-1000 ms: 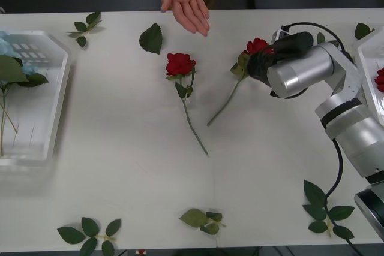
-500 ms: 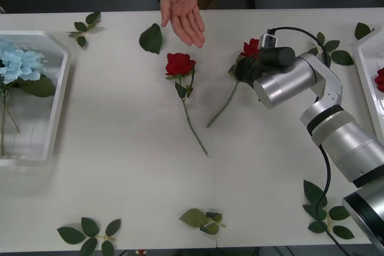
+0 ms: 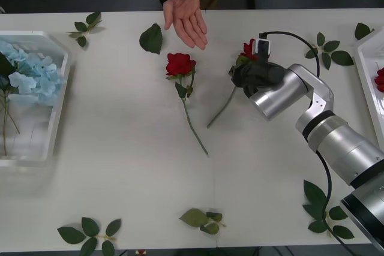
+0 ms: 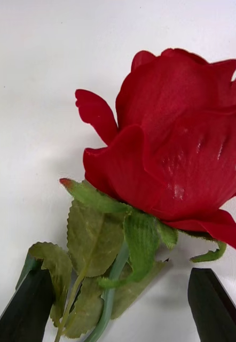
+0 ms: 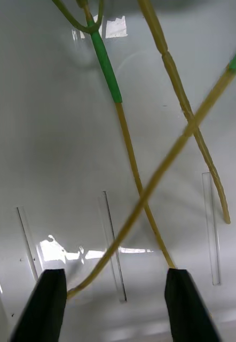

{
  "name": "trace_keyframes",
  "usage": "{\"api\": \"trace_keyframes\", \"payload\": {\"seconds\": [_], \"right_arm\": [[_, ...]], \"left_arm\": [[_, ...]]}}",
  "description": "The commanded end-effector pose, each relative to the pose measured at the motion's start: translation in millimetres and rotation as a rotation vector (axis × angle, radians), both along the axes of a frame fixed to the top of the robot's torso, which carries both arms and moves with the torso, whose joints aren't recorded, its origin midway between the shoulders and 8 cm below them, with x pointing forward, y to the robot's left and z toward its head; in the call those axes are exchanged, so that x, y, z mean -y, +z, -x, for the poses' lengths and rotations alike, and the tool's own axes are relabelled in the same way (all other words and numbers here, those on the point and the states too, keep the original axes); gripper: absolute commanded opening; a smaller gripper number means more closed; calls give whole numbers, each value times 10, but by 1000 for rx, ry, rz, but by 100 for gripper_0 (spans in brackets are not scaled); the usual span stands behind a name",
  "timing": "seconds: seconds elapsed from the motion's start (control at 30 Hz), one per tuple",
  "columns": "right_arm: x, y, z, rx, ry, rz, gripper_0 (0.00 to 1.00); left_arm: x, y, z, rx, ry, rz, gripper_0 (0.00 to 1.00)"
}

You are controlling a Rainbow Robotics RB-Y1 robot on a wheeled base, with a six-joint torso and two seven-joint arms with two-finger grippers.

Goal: Place the red flowers into the right box and the blue flowers into the left box. If a person shows an open palm, hand one flower to the person first, then continue sorting.

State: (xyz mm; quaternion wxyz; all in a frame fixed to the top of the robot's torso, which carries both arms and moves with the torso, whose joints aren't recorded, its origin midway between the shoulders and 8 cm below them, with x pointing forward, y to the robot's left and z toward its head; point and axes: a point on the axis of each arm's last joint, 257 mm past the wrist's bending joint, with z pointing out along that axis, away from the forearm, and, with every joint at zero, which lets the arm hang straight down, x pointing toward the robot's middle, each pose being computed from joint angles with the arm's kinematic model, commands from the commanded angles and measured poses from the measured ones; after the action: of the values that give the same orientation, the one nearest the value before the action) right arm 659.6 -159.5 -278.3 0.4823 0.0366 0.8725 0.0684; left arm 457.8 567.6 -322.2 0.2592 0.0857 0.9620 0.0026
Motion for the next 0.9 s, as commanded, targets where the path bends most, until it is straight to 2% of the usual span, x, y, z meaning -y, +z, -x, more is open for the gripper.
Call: {"api": "trace_keyframes", "payload": {"seconds": [0.03,0.07,0.1,0.17,0.2,0.23,0.43,0.63,0.9], "right_arm": [[-197,-12,6,-15,-4,-17,74],[-172,-26,12,-20,-8,-5,73],[-154,-45,23,-26,-9,10,65],[-122,-104,58,-41,-10,49,25],[-107,-111,62,-43,-12,58,15],[-70,-125,69,-47,-18,72,1],[-5,-118,61,-43,-24,104,0],[-10,-63,28,-22,-13,106,0],[-267,489,46,56,63,-16,0]], "left_arm": [[-123,-5,57,9,58,14,100],[-130,11,57,9,61,15,100],[-135,24,63,6,61,16,100],[-139,68,102,-15,57,24,100],[-125,87,106,-21,54,30,100],[-110,122,142,-41,47,40,100],[82,595,295,-154,-59,95,100],[464,1158,275,-217,-256,83,100],[1126,1670,196,-261,-271,131,100]]}}
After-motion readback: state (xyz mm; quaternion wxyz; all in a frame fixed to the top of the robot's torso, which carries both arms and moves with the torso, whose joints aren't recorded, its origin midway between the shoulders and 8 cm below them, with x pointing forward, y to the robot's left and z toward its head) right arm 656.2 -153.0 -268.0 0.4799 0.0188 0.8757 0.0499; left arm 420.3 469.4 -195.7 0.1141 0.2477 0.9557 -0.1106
